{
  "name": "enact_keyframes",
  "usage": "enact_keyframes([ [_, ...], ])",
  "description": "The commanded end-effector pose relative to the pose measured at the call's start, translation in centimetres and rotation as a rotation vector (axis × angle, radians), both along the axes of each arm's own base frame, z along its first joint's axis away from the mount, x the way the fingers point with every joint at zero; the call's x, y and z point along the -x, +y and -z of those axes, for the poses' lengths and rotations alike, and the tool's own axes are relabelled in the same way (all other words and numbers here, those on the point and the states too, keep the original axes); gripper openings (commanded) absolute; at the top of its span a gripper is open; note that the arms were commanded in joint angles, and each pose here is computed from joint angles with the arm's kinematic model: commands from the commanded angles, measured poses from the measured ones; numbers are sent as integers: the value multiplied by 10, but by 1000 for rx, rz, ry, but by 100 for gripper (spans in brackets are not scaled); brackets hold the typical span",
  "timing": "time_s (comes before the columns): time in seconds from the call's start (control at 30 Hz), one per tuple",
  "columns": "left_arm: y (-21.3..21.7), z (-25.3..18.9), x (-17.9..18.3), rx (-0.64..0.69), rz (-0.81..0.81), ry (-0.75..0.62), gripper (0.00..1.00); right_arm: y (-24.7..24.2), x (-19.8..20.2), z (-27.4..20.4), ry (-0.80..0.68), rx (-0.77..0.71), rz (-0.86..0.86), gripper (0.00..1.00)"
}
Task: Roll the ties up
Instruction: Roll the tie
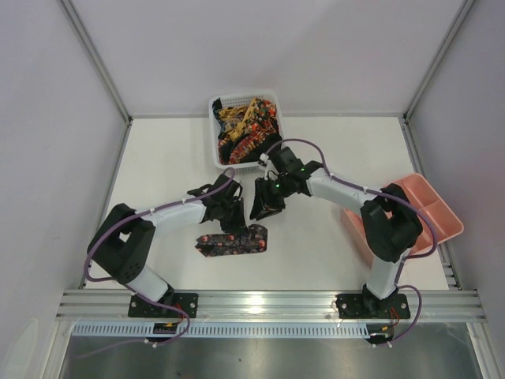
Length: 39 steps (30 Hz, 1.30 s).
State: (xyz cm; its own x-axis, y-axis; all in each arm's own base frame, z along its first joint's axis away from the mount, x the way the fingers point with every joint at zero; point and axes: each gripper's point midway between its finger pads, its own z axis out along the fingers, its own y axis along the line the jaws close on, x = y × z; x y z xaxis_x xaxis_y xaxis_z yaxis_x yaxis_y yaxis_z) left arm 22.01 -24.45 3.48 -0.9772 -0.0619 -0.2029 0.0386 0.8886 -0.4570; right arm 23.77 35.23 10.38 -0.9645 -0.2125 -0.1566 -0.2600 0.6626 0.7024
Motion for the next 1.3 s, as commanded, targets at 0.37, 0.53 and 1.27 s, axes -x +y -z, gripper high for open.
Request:
enact_keyframes([
  [0.37, -3, -3, -6, -2, 28, -31, 2, -66, -26, -29, -915, 25, -196, 100],
  [0.53, -3, -1, -5, 8, 32, -32, 2, -53, -7, -29, -1080, -86, -473, 100],
  [1.27, -9, 2, -4, 39, 39, -29, 2, 0, 10, 23, -1039, -191, -848, 100],
])
